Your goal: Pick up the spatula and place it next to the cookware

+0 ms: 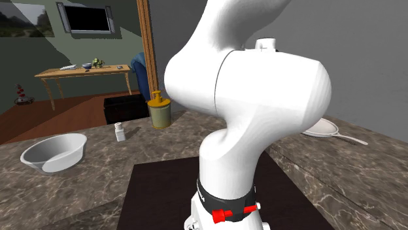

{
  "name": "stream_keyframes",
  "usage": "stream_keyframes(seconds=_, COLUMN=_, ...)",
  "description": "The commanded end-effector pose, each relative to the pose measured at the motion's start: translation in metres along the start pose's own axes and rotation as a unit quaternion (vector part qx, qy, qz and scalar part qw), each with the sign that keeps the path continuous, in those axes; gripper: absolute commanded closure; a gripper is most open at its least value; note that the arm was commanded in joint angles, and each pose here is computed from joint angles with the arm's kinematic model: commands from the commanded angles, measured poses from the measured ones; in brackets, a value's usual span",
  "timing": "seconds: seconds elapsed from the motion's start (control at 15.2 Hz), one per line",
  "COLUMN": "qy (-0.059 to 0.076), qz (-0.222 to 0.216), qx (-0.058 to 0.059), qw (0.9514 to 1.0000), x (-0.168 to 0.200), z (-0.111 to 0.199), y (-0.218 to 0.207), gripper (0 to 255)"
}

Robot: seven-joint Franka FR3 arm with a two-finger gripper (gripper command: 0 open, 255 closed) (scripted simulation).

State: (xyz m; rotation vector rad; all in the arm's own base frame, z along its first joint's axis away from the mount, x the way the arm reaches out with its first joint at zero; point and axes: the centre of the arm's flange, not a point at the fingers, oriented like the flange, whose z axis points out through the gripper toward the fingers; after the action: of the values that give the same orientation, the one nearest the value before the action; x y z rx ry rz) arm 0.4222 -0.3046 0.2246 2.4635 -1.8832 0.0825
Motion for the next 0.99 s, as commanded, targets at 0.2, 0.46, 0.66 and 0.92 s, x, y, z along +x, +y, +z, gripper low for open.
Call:
stream_keyframes(seconds=0.2, qy=0.0, qz=-0.001, qx=0.0, qw=1.0, x=0.065, z=0.007, y=-0.005, gripper=255)
stream_keyframes(seconds=0.46, qy=0.0, qz=-0.001, qx=0.0, qw=1.0, x=0.118, z=0.011, y=-0.006, gripper=255)
stream_keyframes(seconds=0.66, qy=0.0, qz=-0.001, qx=0.0, qw=1.0, x=0.13, z=0.022, y=-0.006, gripper=255)
stream_keyframes(seconds=0.92, qy=0.0, qz=-0.001, qx=0.0, qw=1.0, x=0.129, z=0.043, y=-0.006, gripper=255)
